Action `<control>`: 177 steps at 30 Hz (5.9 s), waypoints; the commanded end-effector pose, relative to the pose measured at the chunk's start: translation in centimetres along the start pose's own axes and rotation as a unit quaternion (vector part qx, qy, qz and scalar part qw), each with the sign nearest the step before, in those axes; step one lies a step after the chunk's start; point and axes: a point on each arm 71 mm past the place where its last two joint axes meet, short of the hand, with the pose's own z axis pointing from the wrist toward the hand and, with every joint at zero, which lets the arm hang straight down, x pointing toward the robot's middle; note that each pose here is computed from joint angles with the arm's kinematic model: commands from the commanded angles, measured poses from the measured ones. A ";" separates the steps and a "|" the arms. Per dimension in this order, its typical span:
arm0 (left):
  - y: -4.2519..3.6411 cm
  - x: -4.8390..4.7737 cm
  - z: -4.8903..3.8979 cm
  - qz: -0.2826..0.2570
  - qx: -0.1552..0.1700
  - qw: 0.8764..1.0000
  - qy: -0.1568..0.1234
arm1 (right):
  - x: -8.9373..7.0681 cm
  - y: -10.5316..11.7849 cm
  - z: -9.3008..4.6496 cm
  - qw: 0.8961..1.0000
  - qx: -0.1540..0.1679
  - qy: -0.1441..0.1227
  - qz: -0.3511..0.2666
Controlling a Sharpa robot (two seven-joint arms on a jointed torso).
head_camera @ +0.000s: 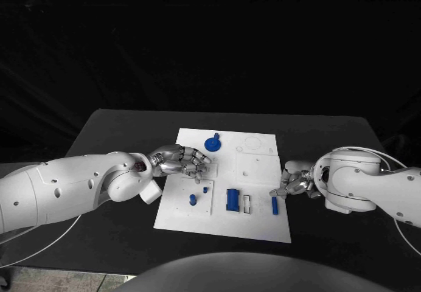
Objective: Assemble the parts on the task board
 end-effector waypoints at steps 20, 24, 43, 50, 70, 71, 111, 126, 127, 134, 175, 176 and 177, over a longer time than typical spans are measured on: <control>-0.03 0.37 0.28 -0.003 -0.002 1.000 0.018 | 2.6 0.0 1.4 0.999 0.011 0.033 -0.010; -0.02 0.41 0.33 -0.004 -0.003 1.000 0.020 | 2.9 0.2 1.6 0.999 0.010 0.033 -0.016; 0.04 0.47 0.35 -0.004 -0.007 1.000 0.025 | 3.1 1.7 1.3 0.998 -0.016 -0.022 -0.058; 0.04 0.49 0.40 -0.005 -0.008 1.000 0.026 | 3.1 2.0 1.0 0.999 -0.043 -0.005 0.024; 0.10 0.55 0.45 -0.005 -0.012 0.999 0.031 | 2.2 2.8 1.2 0.963 -0.041 0.090 0.251; 0.11 0.54 0.45 -0.005 -0.012 0.999 0.031 | 2.3 2.9 1.3 0.963 -0.041 0.090 0.252; 0.19 0.77 0.69 -0.006 -0.021 0.999 0.044 | 3.3 4.5 3.1 0.976 -0.034 0.093 0.192; 0.26 0.81 0.72 -0.007 -0.026 0.999 0.048 | 3.5 4.4 3.2 0.977 -0.030 0.097 0.190; 0.26 0.81 0.72 -0.007 -0.026 0.998 0.048 | 3.5 4.4 3.2 0.977 -0.030 0.097 0.190; 0.31 0.81 0.73 -0.007 -0.029 0.998 0.050 | 3.4 4.3 3.2 0.977 -0.030 0.094 0.191; 0.35 0.80 0.56 -0.007 -0.029 0.998 0.049 | 1.5 3.1 -0.1 0.987 -0.109 0.006 0.117; 0.36 0.80 0.56 -0.007 -0.029 0.998 0.049 | 1.7 3.1 -0.1 0.988 -0.108 0.009 0.112; 0.36 0.80 0.56 -0.007 -0.030 0.998 0.049 | 1.9 3.2 -0.1 0.988 -0.107 0.013 0.106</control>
